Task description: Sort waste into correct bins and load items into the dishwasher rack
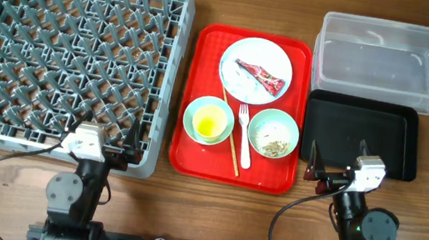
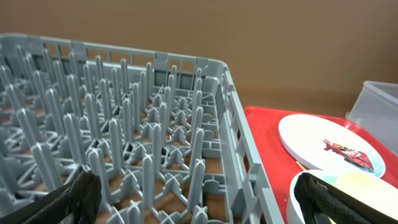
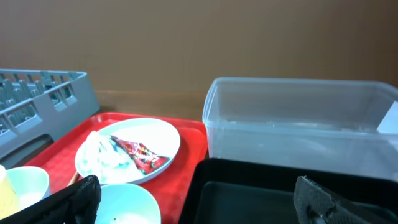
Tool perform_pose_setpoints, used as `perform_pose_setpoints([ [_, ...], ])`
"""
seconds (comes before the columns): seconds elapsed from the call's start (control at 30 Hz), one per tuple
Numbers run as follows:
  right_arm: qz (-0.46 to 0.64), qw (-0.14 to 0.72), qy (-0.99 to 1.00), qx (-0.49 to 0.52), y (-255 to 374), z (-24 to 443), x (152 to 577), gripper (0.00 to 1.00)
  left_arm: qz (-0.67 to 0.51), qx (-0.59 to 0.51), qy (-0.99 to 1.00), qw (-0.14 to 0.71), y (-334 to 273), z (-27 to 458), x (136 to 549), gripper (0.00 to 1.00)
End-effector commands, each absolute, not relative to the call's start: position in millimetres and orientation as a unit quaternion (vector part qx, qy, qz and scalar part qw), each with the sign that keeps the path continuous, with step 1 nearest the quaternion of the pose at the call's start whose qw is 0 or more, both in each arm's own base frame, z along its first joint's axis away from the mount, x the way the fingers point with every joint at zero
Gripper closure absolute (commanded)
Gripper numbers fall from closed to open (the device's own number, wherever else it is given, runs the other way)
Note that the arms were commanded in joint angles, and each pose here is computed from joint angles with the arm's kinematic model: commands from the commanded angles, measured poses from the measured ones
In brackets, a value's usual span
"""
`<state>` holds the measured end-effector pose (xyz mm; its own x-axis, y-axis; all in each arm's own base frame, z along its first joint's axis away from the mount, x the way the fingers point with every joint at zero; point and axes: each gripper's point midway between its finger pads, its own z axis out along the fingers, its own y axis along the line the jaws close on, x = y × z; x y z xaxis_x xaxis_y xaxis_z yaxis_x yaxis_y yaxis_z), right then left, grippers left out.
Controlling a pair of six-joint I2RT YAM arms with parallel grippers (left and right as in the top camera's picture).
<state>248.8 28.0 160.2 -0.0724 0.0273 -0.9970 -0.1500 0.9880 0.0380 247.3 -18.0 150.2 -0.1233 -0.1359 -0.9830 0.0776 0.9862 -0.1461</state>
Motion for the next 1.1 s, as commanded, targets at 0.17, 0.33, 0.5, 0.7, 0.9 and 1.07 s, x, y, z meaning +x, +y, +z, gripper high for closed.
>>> perform_pose_setpoints([
  [0.17, 0.136, 0.639, 0.755, -0.044, 46.7, 190.2, 256.6, 0.00, -0.085, -0.053, 0.786, 0.610, -13.2, 179.4, 251.3, 0.00],
  [0.33, 0.183, 0.559, 0.808, -0.037, 60.0, 197.2, 272.2, 0.00, -0.092, -0.051, 0.844, 0.526, -19.0, 189.3, 258.8, 0.00],
  [0.5, 0.225, 0.470, 0.852, -0.046, 76.3, 207.2, 295.1, 0.00, -0.090, -0.057, 0.887, 0.450, -20.7, 195.3, 269.8, 0.00],
  [0.7, 0.213, 0.390, 0.889, -0.110, 84.5, 250.6, 334.2, 0.00, -0.092, -0.059, 0.913, 0.393, -23.2, 184.7, 273.8, 0.00],
  [0.9, 0.195, 0.388, 0.893, -0.120, 82.6, 281.3, 360.6, 0.00, -0.093, -0.058, 0.908, 0.404, -23.2, 189.0, 277.7, 0.00],
  [1.07, 0.238, 0.393, 0.885, -0.073, 88.8, 290.2, 368.0, 0.00, -0.093, -0.058, 0.909, 0.403, -23.2, 188.7, 277.4, 0.00],
])
